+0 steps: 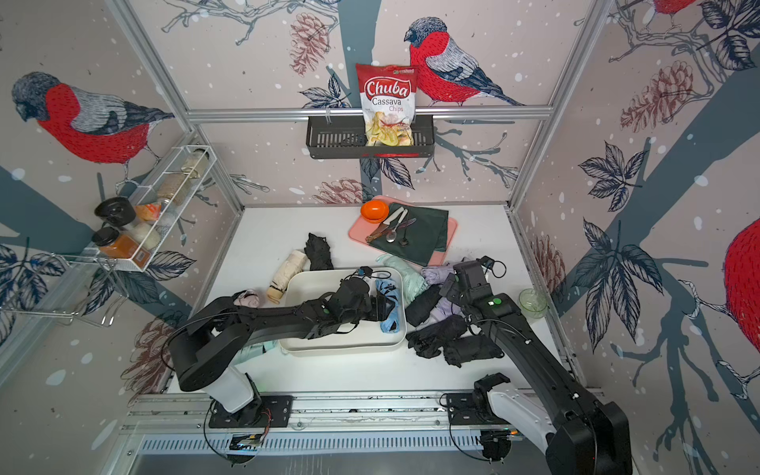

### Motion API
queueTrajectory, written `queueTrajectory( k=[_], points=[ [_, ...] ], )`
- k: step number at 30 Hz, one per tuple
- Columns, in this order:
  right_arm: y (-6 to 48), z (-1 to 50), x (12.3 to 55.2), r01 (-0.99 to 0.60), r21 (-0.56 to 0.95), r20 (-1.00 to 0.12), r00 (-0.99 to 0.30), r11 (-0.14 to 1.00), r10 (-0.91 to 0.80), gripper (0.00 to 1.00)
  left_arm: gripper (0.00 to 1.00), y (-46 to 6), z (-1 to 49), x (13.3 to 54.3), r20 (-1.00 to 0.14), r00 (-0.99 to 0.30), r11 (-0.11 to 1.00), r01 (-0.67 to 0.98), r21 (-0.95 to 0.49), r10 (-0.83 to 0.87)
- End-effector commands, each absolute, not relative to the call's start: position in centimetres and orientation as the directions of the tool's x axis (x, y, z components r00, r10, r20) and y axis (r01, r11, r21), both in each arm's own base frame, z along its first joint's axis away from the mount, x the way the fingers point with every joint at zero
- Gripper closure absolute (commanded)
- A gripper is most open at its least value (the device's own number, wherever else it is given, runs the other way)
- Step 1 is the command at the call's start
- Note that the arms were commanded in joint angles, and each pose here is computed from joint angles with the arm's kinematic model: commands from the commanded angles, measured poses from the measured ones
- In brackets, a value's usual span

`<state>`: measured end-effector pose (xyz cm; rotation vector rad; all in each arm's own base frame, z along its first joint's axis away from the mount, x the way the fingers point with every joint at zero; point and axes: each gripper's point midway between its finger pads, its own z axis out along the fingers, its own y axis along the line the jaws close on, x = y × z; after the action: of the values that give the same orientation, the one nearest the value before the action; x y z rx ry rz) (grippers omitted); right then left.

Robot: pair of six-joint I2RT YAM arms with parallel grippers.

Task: Put the umbrella into the storage box
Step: Place the umbrella in the storage box.

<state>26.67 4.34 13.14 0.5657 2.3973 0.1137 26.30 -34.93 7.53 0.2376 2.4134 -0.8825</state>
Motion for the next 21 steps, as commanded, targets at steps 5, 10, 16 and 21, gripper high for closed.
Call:
queueTrajectory(
  k=[5,10,16,21],
  points=[
    [2.9,11.9,26.1,0.421,0.243,-0.531,-0.696,0.874,0.483,0.0,0.05,-34.0,8.1,27.0,-0.604,-0.797,0.782,0.377,-0.496,0.0],
    [2.9,10.9,25.0,0.457,0.227,-0.456,-0.73,0.86,0.508,0.0,0.02,-33.6,8.1,27.4,-0.623,-0.782,0.801,0.382,-0.461,0.014],
    [1.8,10.9,22.2,0.56,0.188,-0.391,-0.712,0.807,0.584,0.0,0.01,-32.3,8.7,28.2,-0.655,-0.756,0.83,0.372,-0.415,0.011],
    [1.3,10.6,19.8,0.642,0.184,-0.342,-0.668,0.744,0.661,0.0,0.02,-31.2,10.4,28.9,-0.712,-0.702,0.852,0.376,-0.364,0.006]
  ],
)
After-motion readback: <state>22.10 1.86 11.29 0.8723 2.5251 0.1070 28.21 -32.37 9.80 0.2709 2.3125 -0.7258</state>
